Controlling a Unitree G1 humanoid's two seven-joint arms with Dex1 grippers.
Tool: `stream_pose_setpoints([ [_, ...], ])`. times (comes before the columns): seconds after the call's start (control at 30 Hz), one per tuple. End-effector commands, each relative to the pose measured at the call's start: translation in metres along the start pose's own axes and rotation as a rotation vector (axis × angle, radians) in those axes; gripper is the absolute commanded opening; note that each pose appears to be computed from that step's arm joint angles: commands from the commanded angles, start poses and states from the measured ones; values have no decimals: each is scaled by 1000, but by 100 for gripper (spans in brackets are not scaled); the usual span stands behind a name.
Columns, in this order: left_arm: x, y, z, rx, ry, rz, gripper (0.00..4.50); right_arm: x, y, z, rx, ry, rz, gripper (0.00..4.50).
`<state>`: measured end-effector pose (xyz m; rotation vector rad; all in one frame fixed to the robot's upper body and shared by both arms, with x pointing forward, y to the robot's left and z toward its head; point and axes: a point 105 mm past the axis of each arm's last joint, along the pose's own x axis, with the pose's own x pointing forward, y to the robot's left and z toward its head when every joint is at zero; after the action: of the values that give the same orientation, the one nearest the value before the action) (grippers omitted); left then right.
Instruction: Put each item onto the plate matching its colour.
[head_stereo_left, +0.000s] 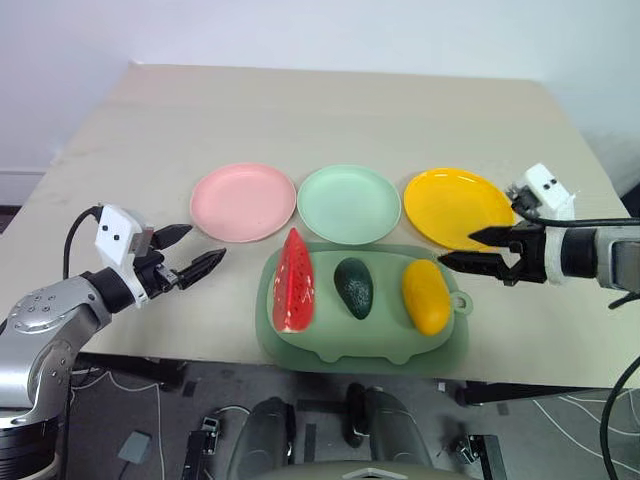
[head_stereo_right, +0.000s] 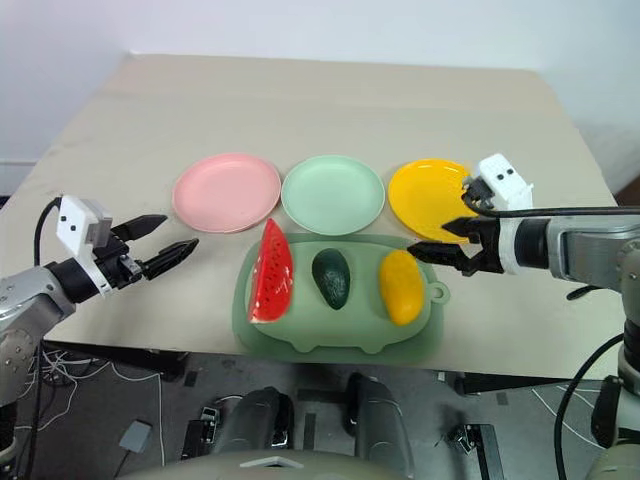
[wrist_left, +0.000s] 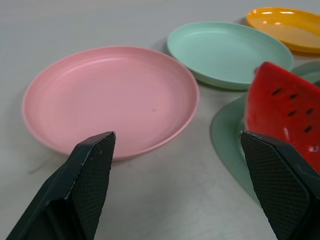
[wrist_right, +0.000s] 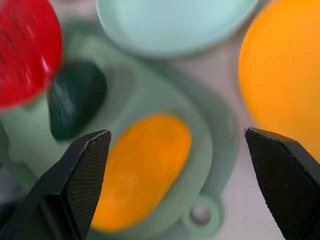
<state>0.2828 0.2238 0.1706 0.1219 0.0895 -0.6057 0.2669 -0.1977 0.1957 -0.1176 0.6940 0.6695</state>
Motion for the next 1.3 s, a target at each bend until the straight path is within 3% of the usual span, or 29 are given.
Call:
stream_pose_setpoints([
  [0.03,6,-5,12,35,-48,-27,416,-2,4,2,-2,22,-13,450],
  [0.2,11,-5,14,35,-59,-27,416,16,4,-13,73,52,-40,450],
  [0.43,13,-4,17,35,-74,-19,416,39,27,-30,273,63,-11,450],
  [0.77,16,-5,20,41,-82,-19,416,61,27,-49,246,143,-152,450],
  [0.87,14,-3,21,41,-82,-9,421,60,25,-45,215,133,-172,399],
  [0.97,11,-1,19,41,-78,-2,421,52,31,-21,130,56,-118,310],
  [1.1,9,1,19,41,-76,7,421,32,30,31,13,-94,-54,309],
  [1.2,10,1,19,42,-79,7,421,20,-5,61,-55,-152,-203,309],
  [1.3,12,1,19,44,-83,7,421,21,-42,68,-146,-129,-374,309],
])
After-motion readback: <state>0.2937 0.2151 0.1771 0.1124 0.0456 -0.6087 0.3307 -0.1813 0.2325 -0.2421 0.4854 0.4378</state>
